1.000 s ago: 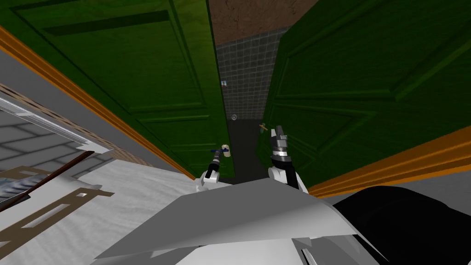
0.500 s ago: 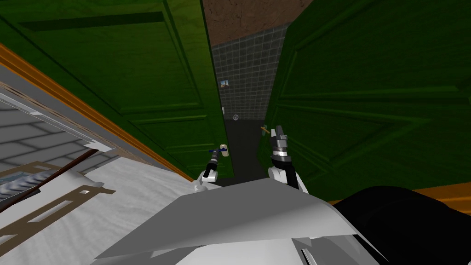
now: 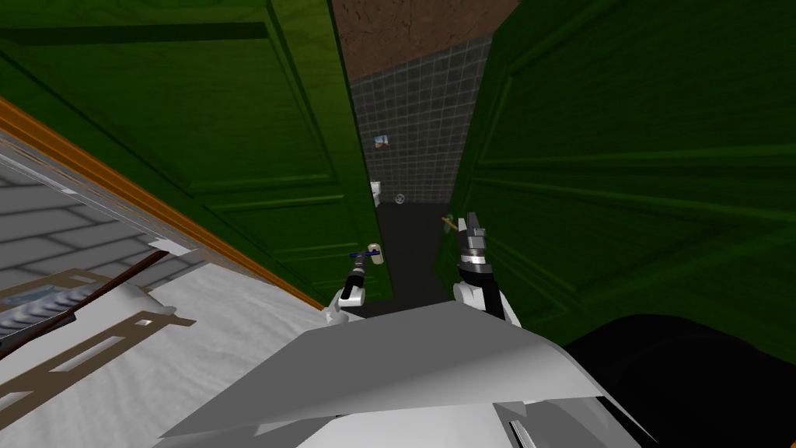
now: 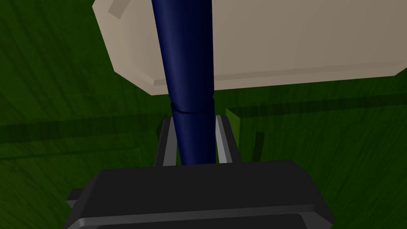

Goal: Push the door open

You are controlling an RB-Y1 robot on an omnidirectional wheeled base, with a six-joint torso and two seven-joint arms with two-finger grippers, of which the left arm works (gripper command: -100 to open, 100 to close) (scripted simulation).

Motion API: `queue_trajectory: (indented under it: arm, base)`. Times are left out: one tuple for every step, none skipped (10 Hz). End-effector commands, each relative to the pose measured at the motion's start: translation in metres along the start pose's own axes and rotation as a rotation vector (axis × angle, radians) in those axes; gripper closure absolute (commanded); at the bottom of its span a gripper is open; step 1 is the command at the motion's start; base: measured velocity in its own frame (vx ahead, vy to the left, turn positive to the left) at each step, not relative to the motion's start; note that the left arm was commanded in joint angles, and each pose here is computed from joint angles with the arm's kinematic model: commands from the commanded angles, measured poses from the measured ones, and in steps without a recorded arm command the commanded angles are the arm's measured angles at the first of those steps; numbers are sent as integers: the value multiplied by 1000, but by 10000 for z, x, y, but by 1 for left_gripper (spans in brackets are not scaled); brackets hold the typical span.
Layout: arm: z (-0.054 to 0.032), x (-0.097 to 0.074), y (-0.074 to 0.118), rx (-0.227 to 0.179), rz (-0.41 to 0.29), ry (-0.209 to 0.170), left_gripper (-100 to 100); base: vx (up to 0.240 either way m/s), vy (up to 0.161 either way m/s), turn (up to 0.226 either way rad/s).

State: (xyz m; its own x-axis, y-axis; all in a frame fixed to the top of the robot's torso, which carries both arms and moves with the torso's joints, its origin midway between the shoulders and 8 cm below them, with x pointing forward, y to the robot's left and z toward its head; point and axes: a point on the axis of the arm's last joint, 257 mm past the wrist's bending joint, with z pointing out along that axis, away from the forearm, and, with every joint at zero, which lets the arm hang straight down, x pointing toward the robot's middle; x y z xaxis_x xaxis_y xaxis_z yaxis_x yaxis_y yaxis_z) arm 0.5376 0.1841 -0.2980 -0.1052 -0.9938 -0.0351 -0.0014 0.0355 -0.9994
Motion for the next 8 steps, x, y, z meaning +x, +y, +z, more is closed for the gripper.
queue_trajectory:
  arm:
    - [18,-152,-48,8,7,-28,100]
    - [23,-191,-48,8,6,-37,100]
    - [33,-264,-49,7,3,-54,100]
    - [38,-297,-49,7,1,-62,100]
    - [42,-331,-49,7,-1,-70,100]
    - [49,-387,-49,6,-6,-84,100]
    - [54,-438,-47,5,-11,-98,100]
    - [57,-460,-46,5,-13,-104,100]
  base:
    - [79,-89,71]
    - [82,-96,96]
    - [123,-115,92]
    - [132,-120,78]
    - [107,-106,59]
    - [103,-127,58]
    - [165,-134,109]
    - [155,-133,87]
